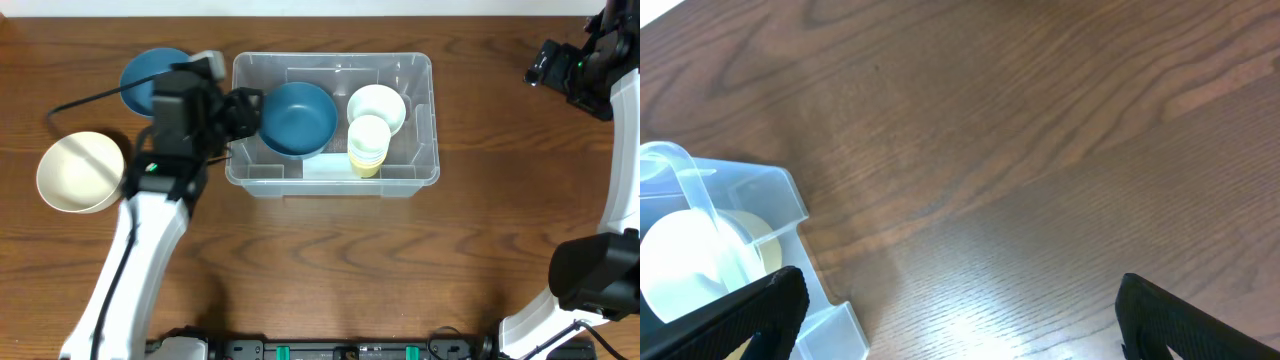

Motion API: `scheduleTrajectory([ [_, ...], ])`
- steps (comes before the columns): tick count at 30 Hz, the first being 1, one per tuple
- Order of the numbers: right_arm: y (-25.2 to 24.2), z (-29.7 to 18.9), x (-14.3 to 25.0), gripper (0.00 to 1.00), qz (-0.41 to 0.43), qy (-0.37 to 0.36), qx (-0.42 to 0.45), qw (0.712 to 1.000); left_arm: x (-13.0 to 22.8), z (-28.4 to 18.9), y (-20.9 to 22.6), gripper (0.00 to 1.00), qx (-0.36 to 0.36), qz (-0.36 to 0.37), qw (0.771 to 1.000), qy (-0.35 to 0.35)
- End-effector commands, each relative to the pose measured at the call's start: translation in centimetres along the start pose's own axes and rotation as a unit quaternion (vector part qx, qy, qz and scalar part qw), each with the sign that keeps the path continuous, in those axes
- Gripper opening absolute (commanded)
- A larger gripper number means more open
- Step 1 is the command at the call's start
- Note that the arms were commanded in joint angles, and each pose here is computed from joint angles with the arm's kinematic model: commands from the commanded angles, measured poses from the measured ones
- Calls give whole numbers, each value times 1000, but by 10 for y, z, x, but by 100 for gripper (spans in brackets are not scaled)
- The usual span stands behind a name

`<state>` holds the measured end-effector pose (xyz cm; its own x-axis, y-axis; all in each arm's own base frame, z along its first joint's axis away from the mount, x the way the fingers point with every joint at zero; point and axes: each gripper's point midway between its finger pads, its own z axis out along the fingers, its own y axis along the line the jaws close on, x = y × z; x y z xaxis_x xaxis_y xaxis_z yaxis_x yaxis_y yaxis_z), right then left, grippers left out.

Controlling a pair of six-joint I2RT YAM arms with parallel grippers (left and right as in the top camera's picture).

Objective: Pack container
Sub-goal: 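Withdraw the left gripper toward the cream bowl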

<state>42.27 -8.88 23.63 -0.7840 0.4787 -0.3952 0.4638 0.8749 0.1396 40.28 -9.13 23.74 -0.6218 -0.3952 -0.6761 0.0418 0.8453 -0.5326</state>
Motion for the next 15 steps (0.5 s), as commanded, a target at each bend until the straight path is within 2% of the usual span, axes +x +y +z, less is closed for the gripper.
scheduleTrajectory([
  [1,0,-12,-4,99,8,-15,-5,1000,-34,-36,41,53,-97,-7,993,-71],
  [4,0,-12,-4,99,8,-15,-4,1000,-39,-53,82,63,-176,-30,980,-86],
  [9,0,-12,-4,99,8,-15,-5,1000,-29,-84,158,63,-317,-103,939,-85],
  [11,0,-12,-4,99,8,-15,-4,1000,-26,-93,181,64,-350,-130,924,-87],
  [15,0,-12,-4,99,8,-15,-4,1000,-26,-99,219,78,-384,-174,902,-93],
])
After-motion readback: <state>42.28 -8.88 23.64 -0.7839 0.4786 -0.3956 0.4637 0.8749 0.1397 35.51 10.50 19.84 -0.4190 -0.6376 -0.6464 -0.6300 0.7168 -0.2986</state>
